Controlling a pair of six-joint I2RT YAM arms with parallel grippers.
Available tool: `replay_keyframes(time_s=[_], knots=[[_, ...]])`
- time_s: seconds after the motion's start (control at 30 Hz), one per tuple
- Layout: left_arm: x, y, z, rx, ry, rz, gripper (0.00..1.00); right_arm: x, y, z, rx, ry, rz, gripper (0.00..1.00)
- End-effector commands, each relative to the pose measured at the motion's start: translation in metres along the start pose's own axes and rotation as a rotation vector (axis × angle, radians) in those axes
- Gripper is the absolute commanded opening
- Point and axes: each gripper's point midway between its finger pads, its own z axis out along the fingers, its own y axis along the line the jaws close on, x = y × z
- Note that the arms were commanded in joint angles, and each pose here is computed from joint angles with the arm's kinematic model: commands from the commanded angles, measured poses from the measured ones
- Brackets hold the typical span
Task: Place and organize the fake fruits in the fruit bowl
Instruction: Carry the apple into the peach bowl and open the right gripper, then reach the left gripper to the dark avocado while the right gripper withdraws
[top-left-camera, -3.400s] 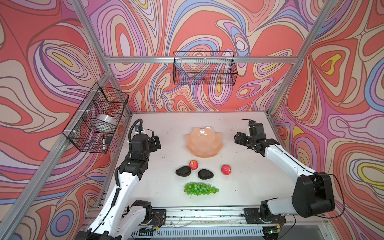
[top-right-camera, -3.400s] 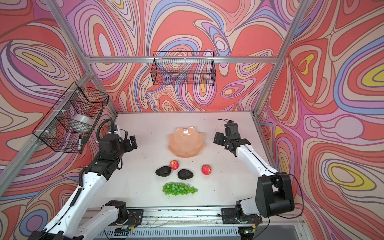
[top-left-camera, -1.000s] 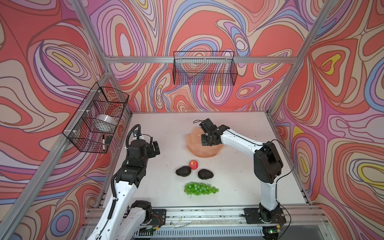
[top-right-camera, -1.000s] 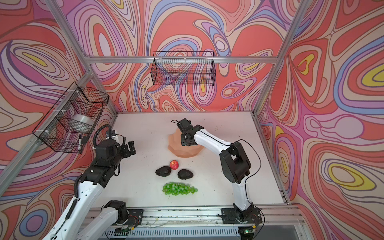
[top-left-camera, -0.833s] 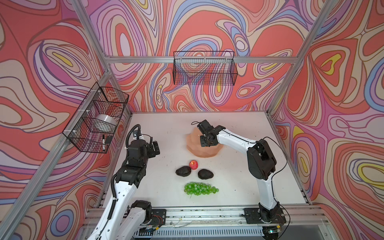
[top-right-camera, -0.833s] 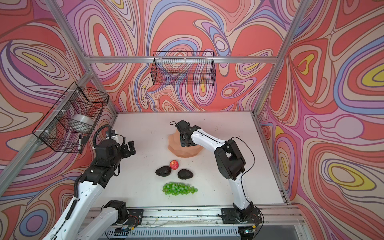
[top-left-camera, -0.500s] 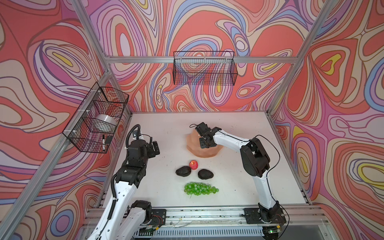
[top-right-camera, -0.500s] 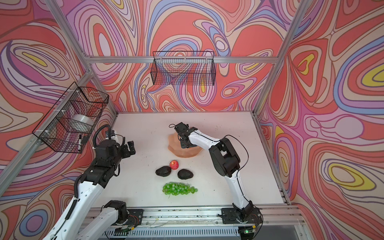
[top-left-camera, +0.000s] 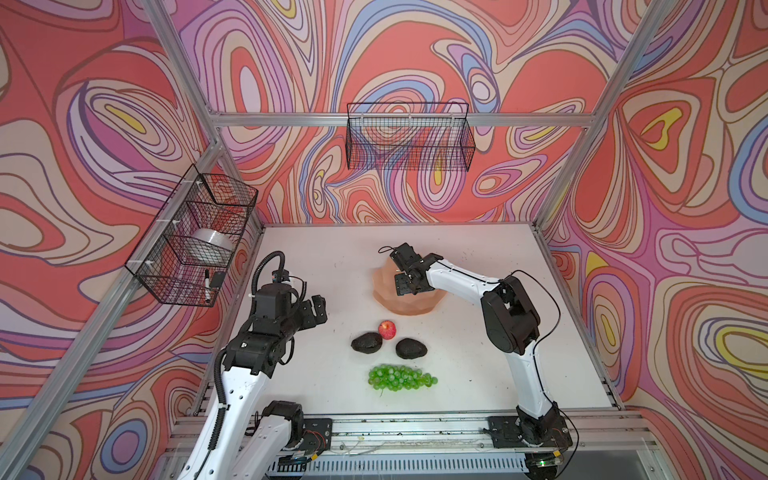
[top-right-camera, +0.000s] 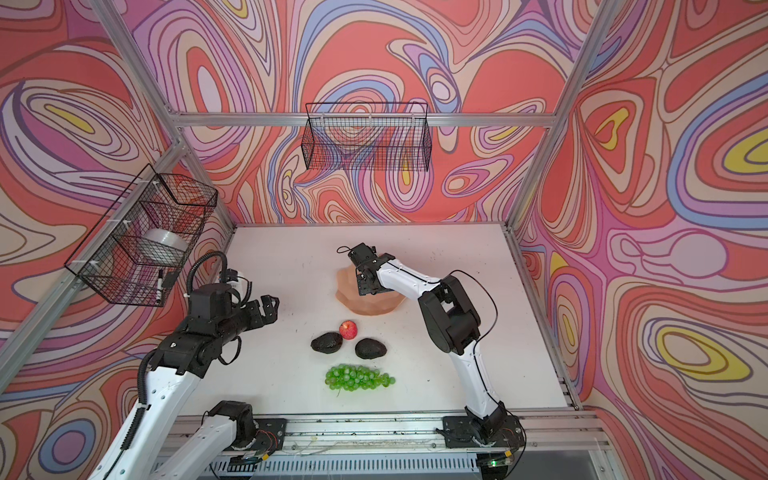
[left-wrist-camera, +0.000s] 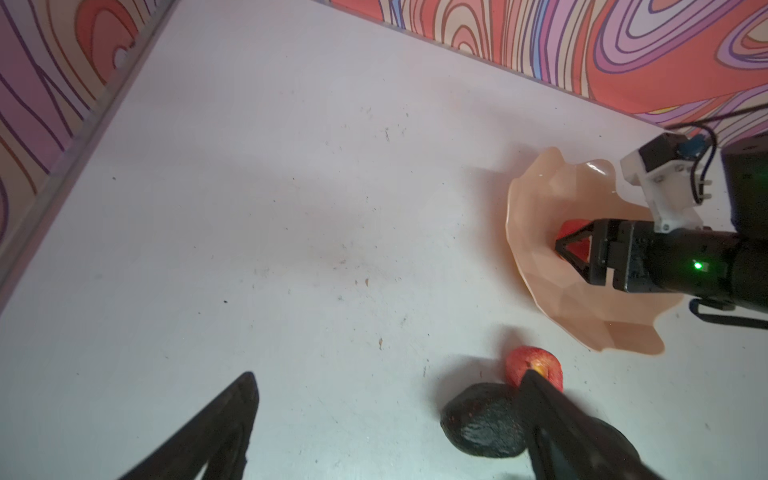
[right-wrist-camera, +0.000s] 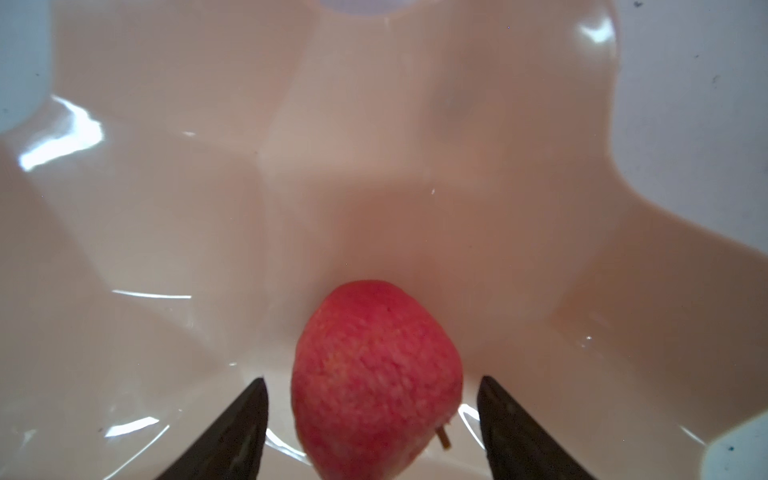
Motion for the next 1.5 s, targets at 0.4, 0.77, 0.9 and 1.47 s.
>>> replay_keyframes(time_s=[0.4, 0.77, 0.9, 1.47], knots=[[0.101, -0.059, 0.011, 0.081, 0.324, 0.111, 0.94, -0.061, -0.048, -0.135, -0.201, -0.292, 0.257, 0.94], [0.130, -0.090, 0.046, 0.038, 0.394, 0.486, 0.98, -0.042, -0.078, -0.141, -0.194, -0.298, 0.298, 0.95], [0.136, -0.094, 0.060, 0.021, 0.419, 0.537, 0.98, -0.043, -0.087, -0.146, -0.188, -0.315, 0.301, 0.95], [0.163, -0.092, 0.108, -0.066, 0.538, 0.558, 0.99, -0.039, -0.103, -0.147, -0.193, -0.323, 0.327, 0.96]])
